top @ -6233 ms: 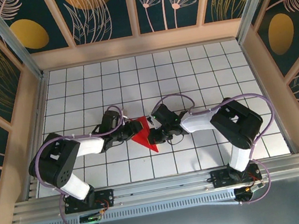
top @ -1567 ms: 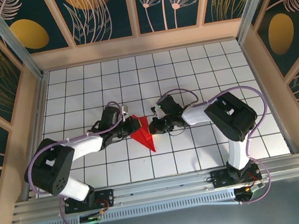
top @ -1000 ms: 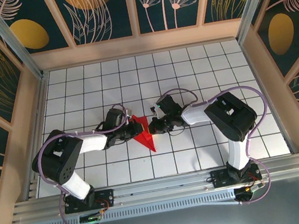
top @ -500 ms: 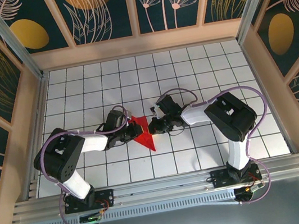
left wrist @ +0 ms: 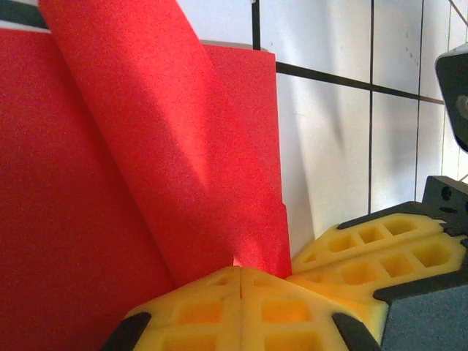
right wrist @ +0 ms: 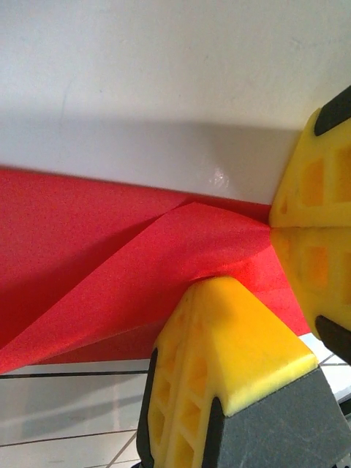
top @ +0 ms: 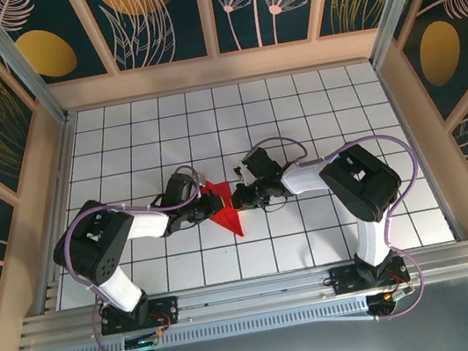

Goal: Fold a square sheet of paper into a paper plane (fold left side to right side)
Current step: Fourth fold the wing at the center of the table.

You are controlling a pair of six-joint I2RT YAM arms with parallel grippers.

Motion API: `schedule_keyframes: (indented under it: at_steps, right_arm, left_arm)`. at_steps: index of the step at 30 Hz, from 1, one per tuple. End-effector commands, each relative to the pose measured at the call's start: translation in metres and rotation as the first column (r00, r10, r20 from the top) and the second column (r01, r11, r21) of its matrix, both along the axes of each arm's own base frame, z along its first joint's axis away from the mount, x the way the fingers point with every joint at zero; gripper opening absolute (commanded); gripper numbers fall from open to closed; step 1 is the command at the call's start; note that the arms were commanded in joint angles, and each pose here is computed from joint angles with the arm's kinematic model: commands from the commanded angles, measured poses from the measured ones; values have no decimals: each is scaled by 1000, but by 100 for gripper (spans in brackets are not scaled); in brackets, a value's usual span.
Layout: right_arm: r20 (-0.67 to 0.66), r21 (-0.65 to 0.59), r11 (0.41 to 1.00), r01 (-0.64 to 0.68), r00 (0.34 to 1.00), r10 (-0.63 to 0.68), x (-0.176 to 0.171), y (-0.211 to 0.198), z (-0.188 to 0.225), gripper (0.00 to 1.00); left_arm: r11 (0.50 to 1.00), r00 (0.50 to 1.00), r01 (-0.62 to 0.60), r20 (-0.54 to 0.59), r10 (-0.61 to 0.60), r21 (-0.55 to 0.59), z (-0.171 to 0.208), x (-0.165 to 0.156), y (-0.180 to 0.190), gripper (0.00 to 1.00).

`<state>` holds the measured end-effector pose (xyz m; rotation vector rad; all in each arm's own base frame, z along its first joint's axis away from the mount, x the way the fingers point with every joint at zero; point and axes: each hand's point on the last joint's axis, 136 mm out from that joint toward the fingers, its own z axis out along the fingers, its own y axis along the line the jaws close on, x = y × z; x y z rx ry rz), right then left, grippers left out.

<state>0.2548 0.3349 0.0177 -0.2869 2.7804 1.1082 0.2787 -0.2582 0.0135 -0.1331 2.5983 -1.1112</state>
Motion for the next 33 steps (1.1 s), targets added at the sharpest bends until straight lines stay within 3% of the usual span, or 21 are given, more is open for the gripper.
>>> schedule_keyframes:
  at_steps: [1,8,12,14,17,24,33]
  right_arm:
    - [57,-22,1000,8,998,-7,7,1,10,10]
    - [116,18,999,44,992,-46,15,-8,39,22]
    - [141,15,998,58,988,-60,12,-19,52,23]
    - [145,27,999,43,988,-46,5,-22,59,18]
    - [117,65,998,-2,993,-5,-13,-22,65,0]
    - [35,153,983,-103,994,99,-57,-1,59,0]
    - [5,150,981,-120,993,121,-60,19,39,0]
  left_arm:
    - [988,995,-7,-92,22,153,-45,-20,25,0]
    - [987,995,-7,-93,22,161,-46,-21,26,0]
    - [987,996,-7,-89,22,162,-44,-20,25,0]
    - [987,996,-8,-89,23,163,-44,-20,26,0]
    - [986,996,-9,-84,23,165,-43,-19,26,0]
    - [985,996,-8,-84,23,172,-44,-18,26,0]
    - [984,996,-10,-83,25,177,-43,-18,27,0]
